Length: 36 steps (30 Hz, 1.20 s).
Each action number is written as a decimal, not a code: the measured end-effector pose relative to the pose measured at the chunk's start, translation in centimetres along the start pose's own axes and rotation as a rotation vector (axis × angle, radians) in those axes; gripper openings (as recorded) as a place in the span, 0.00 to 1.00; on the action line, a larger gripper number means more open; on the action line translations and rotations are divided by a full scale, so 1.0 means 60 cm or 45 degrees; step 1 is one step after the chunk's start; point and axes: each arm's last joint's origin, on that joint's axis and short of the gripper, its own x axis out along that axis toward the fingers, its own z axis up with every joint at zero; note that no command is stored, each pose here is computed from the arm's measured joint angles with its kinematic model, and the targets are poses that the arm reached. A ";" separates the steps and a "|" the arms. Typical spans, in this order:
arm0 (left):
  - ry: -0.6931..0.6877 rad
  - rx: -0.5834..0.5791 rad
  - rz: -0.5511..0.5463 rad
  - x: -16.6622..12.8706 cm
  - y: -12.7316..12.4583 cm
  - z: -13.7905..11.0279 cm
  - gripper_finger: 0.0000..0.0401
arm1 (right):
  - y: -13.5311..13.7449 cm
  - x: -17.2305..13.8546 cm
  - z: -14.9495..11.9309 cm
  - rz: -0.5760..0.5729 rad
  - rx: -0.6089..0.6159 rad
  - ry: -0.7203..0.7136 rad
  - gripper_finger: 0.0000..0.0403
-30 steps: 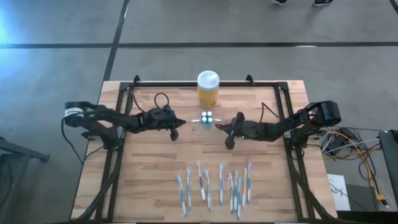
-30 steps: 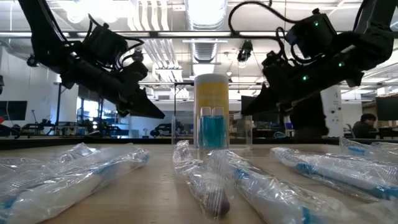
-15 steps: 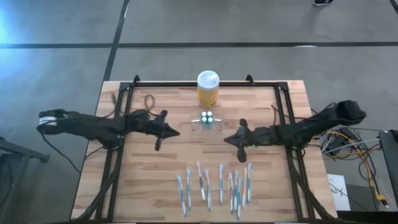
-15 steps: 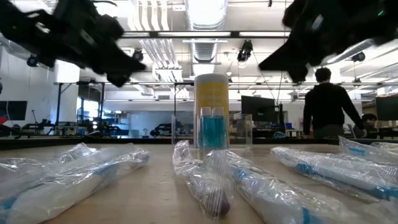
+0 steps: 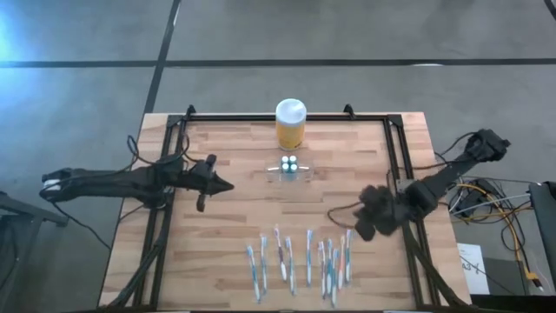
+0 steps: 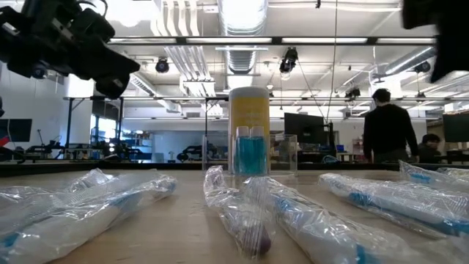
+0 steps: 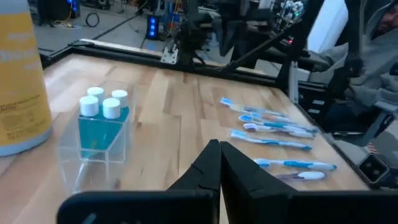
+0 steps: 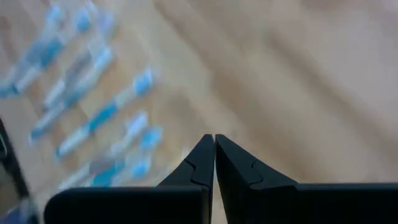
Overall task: Pick & Place toothbrushing station
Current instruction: Put the blue toothbrush into the transparent organizer
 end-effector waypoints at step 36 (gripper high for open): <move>0.076 0.051 -0.088 0.000 -0.001 -0.013 0.01 | 0.058 0.150 -0.085 -0.285 0.593 0.323 0.52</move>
